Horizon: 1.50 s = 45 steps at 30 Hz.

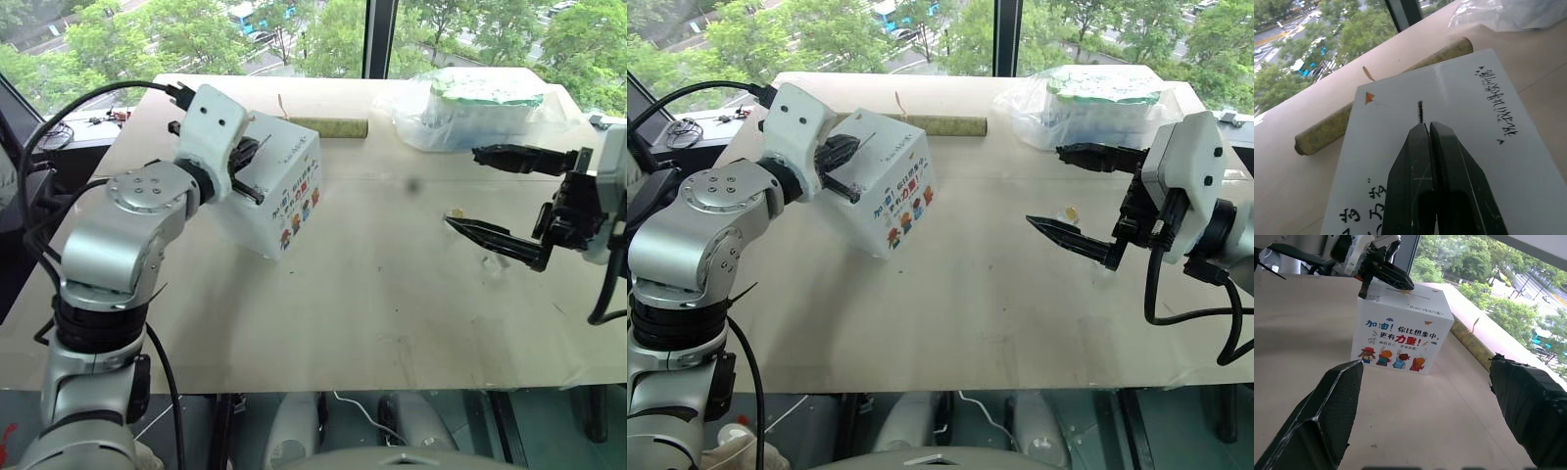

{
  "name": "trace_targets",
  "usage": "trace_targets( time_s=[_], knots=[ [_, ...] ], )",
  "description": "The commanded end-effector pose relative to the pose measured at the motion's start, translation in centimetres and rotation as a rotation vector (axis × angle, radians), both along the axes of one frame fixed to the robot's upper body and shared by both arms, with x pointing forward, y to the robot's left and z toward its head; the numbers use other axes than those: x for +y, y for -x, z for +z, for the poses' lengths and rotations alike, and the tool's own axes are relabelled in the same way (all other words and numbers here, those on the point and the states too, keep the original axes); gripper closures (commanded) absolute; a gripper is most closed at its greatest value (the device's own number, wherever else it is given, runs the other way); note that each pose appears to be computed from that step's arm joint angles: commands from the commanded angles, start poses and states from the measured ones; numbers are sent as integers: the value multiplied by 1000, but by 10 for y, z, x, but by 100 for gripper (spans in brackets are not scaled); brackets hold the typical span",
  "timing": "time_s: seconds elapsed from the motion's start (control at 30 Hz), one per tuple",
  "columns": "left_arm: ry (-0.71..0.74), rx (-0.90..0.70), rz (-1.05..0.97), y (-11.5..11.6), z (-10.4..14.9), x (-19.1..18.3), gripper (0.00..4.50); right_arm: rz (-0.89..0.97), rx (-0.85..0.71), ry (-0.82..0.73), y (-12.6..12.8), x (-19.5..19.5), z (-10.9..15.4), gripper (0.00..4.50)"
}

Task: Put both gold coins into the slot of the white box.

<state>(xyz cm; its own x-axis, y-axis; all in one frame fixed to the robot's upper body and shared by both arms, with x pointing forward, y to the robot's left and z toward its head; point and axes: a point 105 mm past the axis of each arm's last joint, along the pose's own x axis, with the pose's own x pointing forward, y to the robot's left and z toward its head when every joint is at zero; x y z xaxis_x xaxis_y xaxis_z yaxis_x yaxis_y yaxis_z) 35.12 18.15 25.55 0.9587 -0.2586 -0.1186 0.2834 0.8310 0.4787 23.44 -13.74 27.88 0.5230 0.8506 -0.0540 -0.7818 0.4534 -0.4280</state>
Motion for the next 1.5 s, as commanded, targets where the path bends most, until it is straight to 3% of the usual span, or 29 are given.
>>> trace_targets(
  time_s=[0.03, 0.27, 0.63, 1.5],
  knots=[
    [-89, -65, 51, -1, 13, 8, 450, -15, -67, 13, 4, -3, 11, 9],
    [-107, -46, 42, 0, 9, 4, 450, -11, -63, 23, 5, -2, 11, 9],
    [70, 101, 27, 4, -6, 5, 450, -5, -51, 42, 4, -1, 10, 9],
    [120, 208, -74, 2, -13, 4, 450, -13, -42, 61, 4, 1, 6, 9]
  ],
)
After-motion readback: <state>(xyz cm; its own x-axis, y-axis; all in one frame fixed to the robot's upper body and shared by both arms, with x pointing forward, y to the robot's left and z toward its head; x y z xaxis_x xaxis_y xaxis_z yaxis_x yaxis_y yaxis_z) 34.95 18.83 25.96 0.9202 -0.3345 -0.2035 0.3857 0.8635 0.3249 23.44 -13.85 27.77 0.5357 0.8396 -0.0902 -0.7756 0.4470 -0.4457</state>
